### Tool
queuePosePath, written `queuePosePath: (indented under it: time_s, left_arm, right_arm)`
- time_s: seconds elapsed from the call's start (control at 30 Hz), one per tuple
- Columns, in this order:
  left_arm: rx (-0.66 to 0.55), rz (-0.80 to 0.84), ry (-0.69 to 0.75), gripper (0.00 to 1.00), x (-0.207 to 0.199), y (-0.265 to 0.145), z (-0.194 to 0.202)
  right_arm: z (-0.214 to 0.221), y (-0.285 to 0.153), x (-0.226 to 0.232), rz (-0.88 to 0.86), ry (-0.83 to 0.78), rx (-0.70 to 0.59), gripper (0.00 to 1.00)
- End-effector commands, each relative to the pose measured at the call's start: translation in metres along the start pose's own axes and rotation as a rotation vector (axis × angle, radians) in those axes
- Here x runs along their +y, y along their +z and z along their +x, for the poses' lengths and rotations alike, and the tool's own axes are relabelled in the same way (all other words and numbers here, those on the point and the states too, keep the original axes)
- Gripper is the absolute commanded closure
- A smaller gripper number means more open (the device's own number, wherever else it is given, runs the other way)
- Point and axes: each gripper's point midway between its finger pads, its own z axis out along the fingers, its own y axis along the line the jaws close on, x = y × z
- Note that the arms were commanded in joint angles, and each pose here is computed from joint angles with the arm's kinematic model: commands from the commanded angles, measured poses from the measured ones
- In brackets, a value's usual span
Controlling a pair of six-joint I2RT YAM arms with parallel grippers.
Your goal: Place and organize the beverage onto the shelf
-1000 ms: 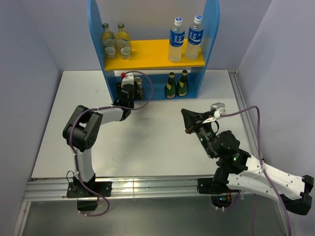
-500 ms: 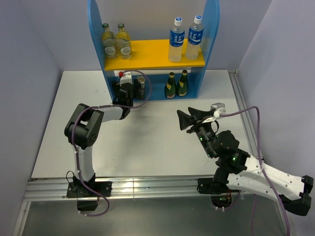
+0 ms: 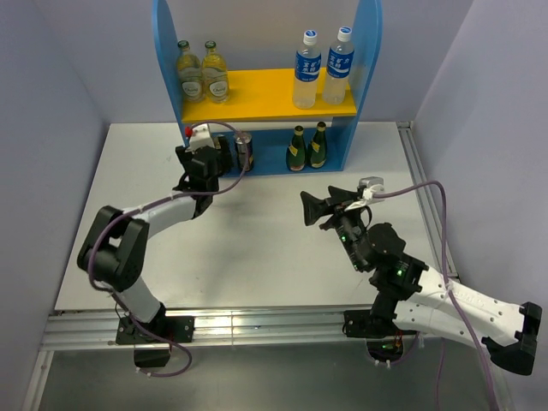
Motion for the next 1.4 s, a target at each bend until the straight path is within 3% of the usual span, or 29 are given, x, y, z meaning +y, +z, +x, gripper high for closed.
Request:
queuePosePath:
  time_s: [0.0, 0.07, 0.13, 0.27, 0.33, 0.37, 0.6, 0.83, 1.37]
  left_arm:
    - [0.041, 0.007, -0.075, 0.02, 0.004, -0.034, -0.008]
    - [0.101, -0.023, -0.052, 0.04, 0.014, -0.052, 0.007]
    - [0.105, -0.03, -0.019, 0.04, 0.012, -0.079, -0.003]
    - [0.048, -0.038, 0.019, 0.04, 0.01, -0.13, -0.057]
    - [0.001, 0.021, -0.077, 0.04, 0.003, -0.164, -0.1]
    - [0.041, 0.058, -0.063, 0.05, 0.004, -0.177, -0.098]
    - [-0.052, 0.285, -0.233, 0.06, 0.026, -0.264, -0.158]
    - [-0.062, 0.293, -0.232, 0.05, 0.031, -0.274, -0.161]
    - [-0.069, 0.245, -0.219, 0.05, 0.038, -0.273, -0.158]
  right_arm:
    - [0.011, 0.009, 0.007, -0.005, 0.036, 0.051, 0.17]
    - [0.033, 0.018, 0.005, 0.012, 0.007, 0.144, 0.15]
    - [0.034, 0.024, 0.014, -0.021, 0.011, 0.22, 0.14]
    - [0.021, 0.035, 0.023, 0.0, -0.024, 0.325, 0.14]
    - [-0.008, 0.032, 0.027, -0.009, -0.033, 0.307, 0.15]
    - [-0.025, 0.026, 0.028, -0.027, -0.025, 0.275, 0.15]
    - [-0.123, -0.035, 0.001, -0.055, -0.042, 0.07, 0.1]
    - [-0.148, -0.074, -0.006, -0.126, 0.02, 0.021, 0.08]
    - [-0.154, -0.079, -0.013, -0.11, 0.034, -0.014, 0.08]
